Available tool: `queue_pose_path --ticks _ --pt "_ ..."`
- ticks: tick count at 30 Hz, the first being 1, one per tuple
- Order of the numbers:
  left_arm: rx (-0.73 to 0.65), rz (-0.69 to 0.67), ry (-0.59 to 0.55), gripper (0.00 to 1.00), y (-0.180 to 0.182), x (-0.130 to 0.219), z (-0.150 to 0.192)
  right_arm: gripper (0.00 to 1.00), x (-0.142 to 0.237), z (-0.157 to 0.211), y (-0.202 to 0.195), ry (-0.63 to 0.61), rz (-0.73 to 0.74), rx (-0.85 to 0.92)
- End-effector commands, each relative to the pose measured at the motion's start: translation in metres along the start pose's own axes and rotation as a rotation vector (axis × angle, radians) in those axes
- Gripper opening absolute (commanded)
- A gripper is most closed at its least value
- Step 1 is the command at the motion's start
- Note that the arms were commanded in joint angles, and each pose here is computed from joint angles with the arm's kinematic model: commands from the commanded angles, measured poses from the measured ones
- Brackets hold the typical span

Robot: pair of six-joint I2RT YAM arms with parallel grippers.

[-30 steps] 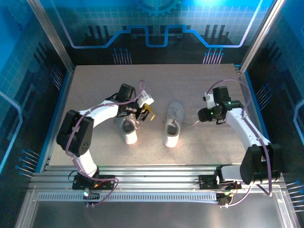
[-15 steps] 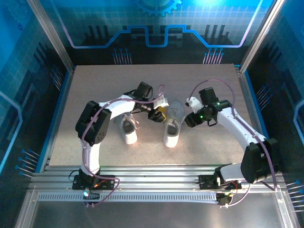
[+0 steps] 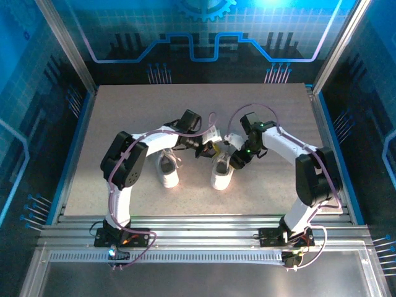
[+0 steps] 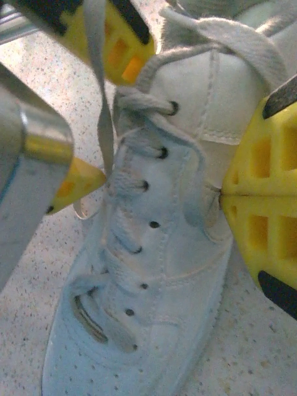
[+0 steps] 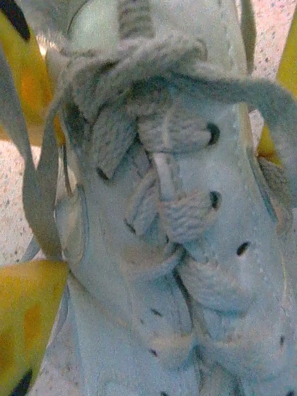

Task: Tie the shoes

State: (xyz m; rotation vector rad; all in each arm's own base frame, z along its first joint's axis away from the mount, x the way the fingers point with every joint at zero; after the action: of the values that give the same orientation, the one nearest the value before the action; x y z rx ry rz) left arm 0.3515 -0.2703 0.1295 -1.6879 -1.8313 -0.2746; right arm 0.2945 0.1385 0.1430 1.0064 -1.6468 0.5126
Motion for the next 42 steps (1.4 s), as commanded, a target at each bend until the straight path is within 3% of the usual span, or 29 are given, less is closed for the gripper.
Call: queue_pose_path --ticks 1,2,4,10,25,34,42 --pt "-0.01 -0.038 -0.049 0.0 -0.004 0.015 -0.005 0.3 -0.015 -0.01 0.0 -0.002 -0.019 0.069" --pt "0.0 -0.052 -0.056 0.0 -0.005 0.019 -0.003 0.17 -0.015 -0.01 -0.001 0.002 -0.012 0.075" --pt "0.014 -0.077 -0.07 0.0 -0.005 0.027 -0.002 0.0 -0.013 -0.008 0.0 0.008 0.013 0.093" --pt "0.015 -0.142 -0.062 0.0 -0.011 0.042 0.006 0.0 0.003 0.002 0.004 -0.006 0.079 0.128" --pt "0.021 -0.267 -0.039 0.0 -0.01 0.055 0.006 0.0 0.022 0.008 0.007 0.124 0.139 0.13" --pt "-0.022 -0.173 -0.083 0.0 -0.019 0.049 0.005 0.0 0.034 -0.004 0.005 0.1 0.281 0.167" --pt "-0.026 -0.128 -0.078 0.04 -0.02 0.034 0.007 0.0 0.025 -0.006 0.008 0.046 0.237 0.136"
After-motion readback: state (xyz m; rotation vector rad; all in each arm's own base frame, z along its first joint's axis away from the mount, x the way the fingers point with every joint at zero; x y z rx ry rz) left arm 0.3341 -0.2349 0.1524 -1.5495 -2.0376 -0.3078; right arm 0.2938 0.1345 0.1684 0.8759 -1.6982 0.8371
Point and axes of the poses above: each hand's point on the last joint's axis, 136 mm out from that joint toward the fingers, its own x axis back along the fingers, its own y axis along the line the jaws close on, z = x × y, the point moved 8 cm from there along x, back along the fingers, and after that the axes turned 2 degrees about x, right-handed, at the moved point
